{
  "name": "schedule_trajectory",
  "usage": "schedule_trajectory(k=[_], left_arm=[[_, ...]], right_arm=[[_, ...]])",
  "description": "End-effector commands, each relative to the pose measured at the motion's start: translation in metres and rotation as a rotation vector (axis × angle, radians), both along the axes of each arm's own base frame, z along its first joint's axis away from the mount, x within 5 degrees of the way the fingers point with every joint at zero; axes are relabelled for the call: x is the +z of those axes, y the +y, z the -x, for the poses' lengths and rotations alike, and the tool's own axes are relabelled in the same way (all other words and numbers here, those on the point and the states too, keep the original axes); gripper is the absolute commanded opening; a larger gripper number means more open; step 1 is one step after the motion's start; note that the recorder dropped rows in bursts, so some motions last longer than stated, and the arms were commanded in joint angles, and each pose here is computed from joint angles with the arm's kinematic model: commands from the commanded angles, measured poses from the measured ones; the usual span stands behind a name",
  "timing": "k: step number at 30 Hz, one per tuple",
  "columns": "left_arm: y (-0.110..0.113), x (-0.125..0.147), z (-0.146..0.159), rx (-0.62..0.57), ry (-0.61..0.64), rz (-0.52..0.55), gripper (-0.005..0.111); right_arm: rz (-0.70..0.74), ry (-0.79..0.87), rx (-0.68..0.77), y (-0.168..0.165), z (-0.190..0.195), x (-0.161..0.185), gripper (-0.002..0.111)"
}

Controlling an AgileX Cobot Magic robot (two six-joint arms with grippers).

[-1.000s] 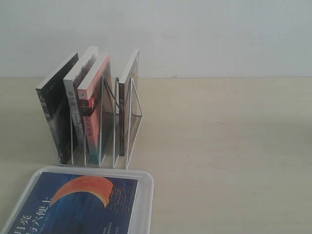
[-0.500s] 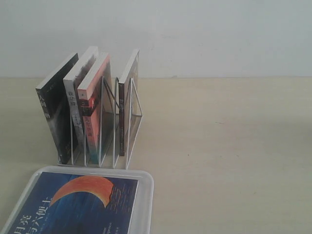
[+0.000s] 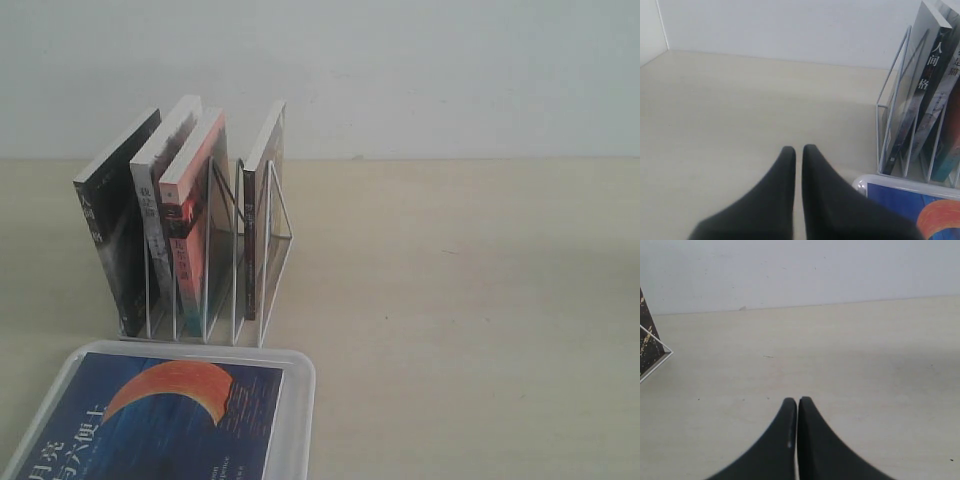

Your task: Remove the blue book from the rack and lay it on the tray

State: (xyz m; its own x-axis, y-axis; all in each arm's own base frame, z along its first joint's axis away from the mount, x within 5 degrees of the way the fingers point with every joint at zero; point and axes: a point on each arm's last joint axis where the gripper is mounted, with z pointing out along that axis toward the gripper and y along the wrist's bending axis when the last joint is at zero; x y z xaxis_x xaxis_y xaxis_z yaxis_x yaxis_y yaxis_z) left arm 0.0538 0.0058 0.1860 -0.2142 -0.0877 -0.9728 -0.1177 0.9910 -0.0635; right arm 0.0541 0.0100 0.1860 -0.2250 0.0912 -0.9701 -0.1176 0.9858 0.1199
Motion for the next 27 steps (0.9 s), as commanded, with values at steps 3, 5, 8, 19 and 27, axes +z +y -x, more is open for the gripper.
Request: schedule_trajectory(k=[3, 5, 8, 19, 27], left_arm=[[0.0002, -0.0016, 0.0001, 0.005, 0.006, 0.008, 0.004], [0.0002, -0.0016, 0.0001, 0.005, 0.006, 0.008, 0.004], [0.0, -0.0016, 0.0001, 0.001, 0.006, 0.008, 0.004], [-0.0001, -0.0016, 0.0001, -0.001, 0.006, 0.008, 0.004], [-0.0002, -0.0016, 0.0001, -0.003, 0.006, 0.008, 0.004]], right_arm=[[0.003, -0.022, -0.006, -0.0005, 0.0, 0.0019, 0.0], [0.003, -0.022, -0.006, -0.0005, 0.0, 0.0019, 0.0], [0.003, -0.022, -0.006, -0.0005, 0.0, 0.0019, 0.0], [0.003, -0.022, -0.006, -0.0005, 0.0, 0.0019, 0.0], [0.003, -0.022, -0.006, -0.0005, 0.0, 0.0019, 0.0]])
